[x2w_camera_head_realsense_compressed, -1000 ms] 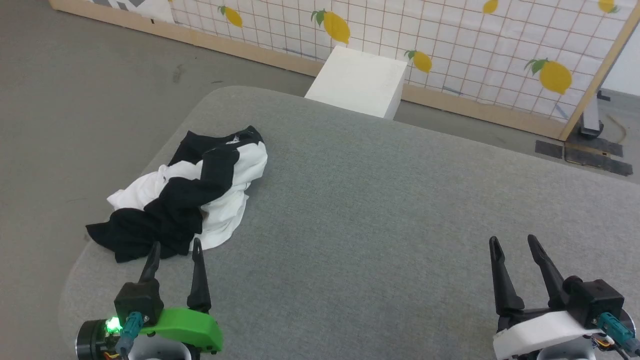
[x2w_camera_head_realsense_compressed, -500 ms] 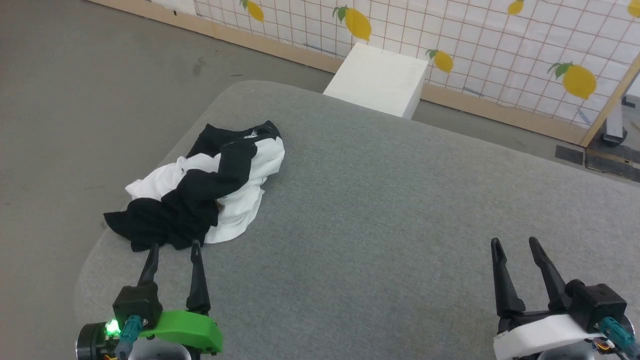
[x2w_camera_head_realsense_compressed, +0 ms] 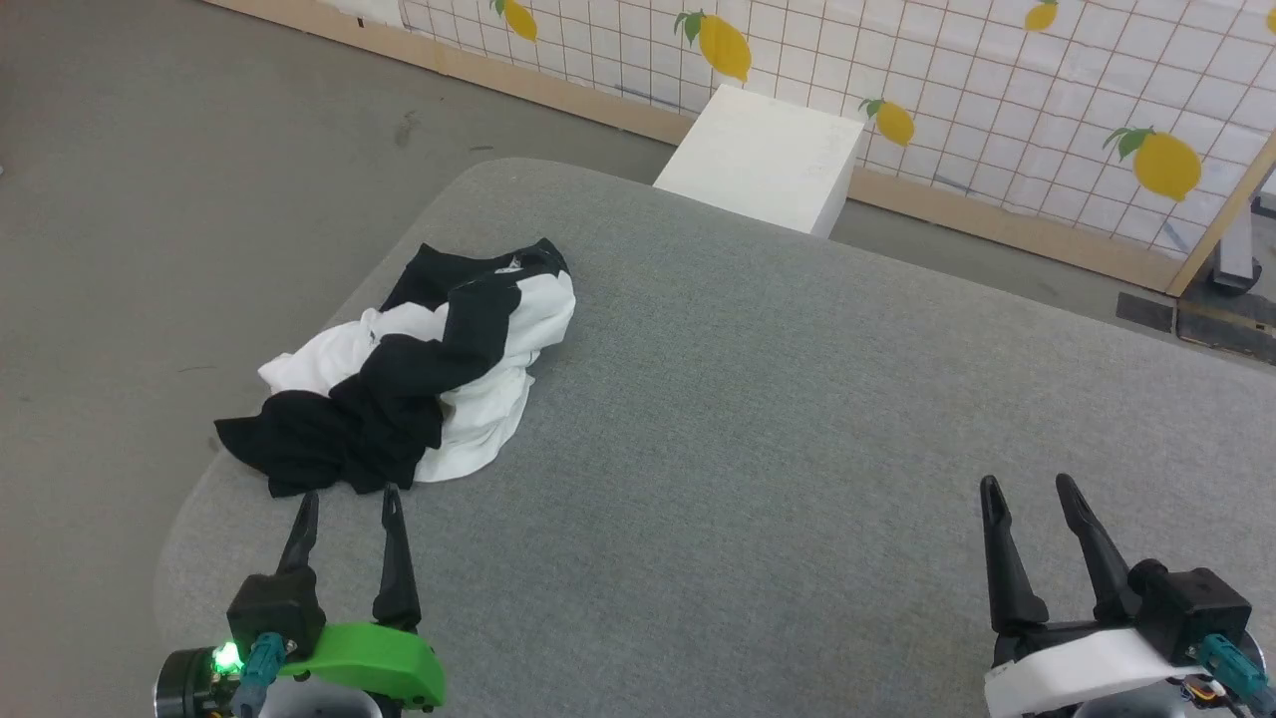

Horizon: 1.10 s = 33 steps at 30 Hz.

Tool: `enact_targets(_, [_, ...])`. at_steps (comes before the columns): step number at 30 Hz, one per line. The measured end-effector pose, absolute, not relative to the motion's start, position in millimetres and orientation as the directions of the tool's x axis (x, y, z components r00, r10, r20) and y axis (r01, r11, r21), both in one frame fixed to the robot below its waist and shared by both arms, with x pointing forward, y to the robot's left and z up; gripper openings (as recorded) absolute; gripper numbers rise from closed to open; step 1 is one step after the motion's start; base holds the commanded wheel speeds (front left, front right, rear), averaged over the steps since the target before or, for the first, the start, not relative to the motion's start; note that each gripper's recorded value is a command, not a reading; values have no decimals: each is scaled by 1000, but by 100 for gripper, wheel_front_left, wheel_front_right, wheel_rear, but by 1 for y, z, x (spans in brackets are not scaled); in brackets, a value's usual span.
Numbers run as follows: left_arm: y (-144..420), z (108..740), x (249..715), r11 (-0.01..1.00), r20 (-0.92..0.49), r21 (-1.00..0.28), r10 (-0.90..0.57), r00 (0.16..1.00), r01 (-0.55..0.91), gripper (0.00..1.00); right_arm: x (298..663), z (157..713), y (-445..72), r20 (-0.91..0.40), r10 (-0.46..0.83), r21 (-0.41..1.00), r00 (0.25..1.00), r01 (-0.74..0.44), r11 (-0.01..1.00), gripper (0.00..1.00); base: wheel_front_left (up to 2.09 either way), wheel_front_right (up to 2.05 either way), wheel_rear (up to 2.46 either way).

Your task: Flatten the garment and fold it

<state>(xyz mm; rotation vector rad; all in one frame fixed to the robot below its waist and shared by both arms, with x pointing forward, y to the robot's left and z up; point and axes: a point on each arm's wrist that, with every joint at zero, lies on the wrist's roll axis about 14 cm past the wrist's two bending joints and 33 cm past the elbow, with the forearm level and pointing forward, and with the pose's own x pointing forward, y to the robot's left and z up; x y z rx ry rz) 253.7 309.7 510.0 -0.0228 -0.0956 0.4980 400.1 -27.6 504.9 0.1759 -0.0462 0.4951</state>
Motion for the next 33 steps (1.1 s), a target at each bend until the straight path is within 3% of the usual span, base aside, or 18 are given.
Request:
enact_targets(7, [315, 508, 261, 882, 77, -60, 472, 878, -468, 100, 402, 500, -28, 77, 467, 162, 881, -473, 866, 100, 0, 0, 0])
enact_targets(14, [348, 556, 319, 911, 140, -85, 413, 900, -404, 100, 406, 485, -28, 37, 473, 143, 881, -473, 870, 100, 0, 0, 0])
enact_targets(19, [356, 541, 373, 923, -107, -166, 332, 937, -346, 100, 414, 472, -31, -4, 469, 122, 883, -465, 877, 100, 0, 0, 0])
enact_targets(23, [352, 518, 404, 908, -340, -253, 239, 910, -333, 100, 423, 465, -34, -30, 461, 104, 887, -456, 884, 100, 0, 0, 0])
enact_targets(27, [342, 480, 415, 908, -569, -256, 137, 811, -333, 100, 431, 458, -45, -55, 434, 92, 899, -428, 899, 100, 0, 0, 0])
enact_targets(33, [335, 418, 407, 912, -783, -179, 95, 614, -370, 100, 438, 445, -65, -95, 383, 73, 919, -378, 923, 100, 0, 0, 0])
